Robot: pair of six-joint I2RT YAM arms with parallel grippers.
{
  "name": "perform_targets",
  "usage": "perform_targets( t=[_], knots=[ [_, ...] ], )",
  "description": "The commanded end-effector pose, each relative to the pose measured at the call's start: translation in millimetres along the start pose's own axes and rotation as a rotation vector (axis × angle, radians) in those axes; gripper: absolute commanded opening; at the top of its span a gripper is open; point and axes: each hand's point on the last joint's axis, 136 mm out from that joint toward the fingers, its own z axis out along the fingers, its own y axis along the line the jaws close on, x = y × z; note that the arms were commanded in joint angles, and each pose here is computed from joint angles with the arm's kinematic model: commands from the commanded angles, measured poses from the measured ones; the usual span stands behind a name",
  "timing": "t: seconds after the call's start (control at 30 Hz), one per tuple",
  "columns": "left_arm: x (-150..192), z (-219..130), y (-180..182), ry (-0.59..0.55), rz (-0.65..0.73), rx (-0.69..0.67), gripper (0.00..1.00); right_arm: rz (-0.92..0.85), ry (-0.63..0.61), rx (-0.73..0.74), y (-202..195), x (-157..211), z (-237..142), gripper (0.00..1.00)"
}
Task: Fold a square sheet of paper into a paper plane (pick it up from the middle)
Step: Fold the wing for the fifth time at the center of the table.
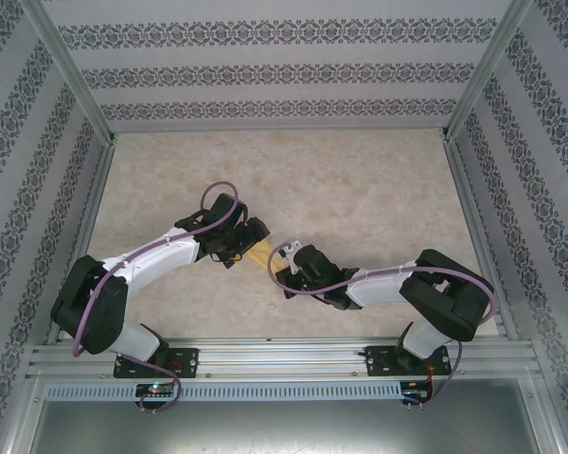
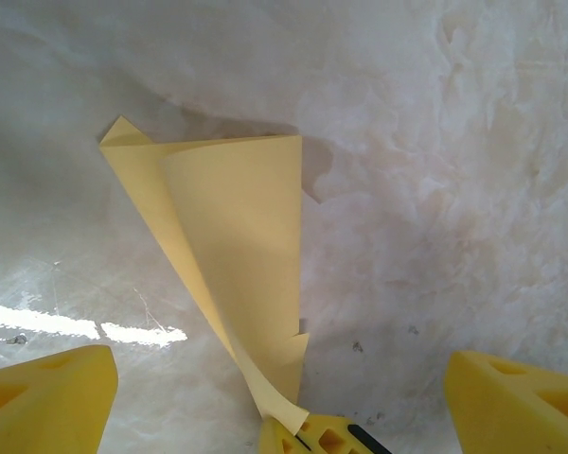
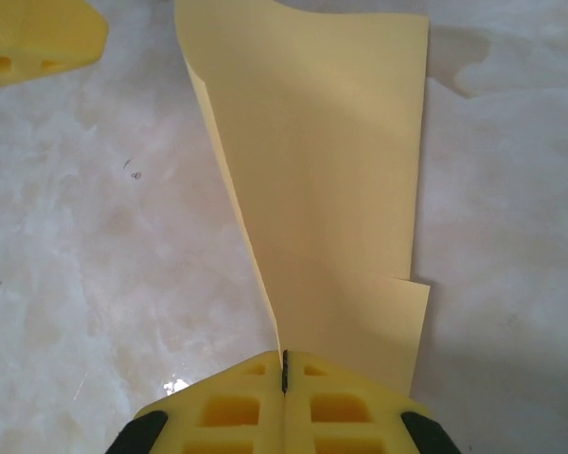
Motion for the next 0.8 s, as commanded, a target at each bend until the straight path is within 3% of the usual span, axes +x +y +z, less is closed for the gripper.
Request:
perform_targets(
  t=[0.0, 0.47, 0.57, 0.77],
  knots=[
    [-3, -8, -5, 0.008, -0.017, -0.013, 0.90, -0.064, -0.028, 0.026, 3, -12, 1, 0.00],
    [5, 14, 10, 0.056, -0.084, -0.059, 0.84, -0.130, -0.054, 0.017, 14, -15, 4, 0.02],
    [6, 21, 7, 0.077, -0.090, -0.063, 0.77, -0.159, -0.061, 0.015, 17, -15, 6, 0.02],
    [9, 30, 16, 0.092, -0.127, -0.092, 0.51, -0.223, -0.088, 0.022, 21, -17, 9, 0.03]
  ],
)
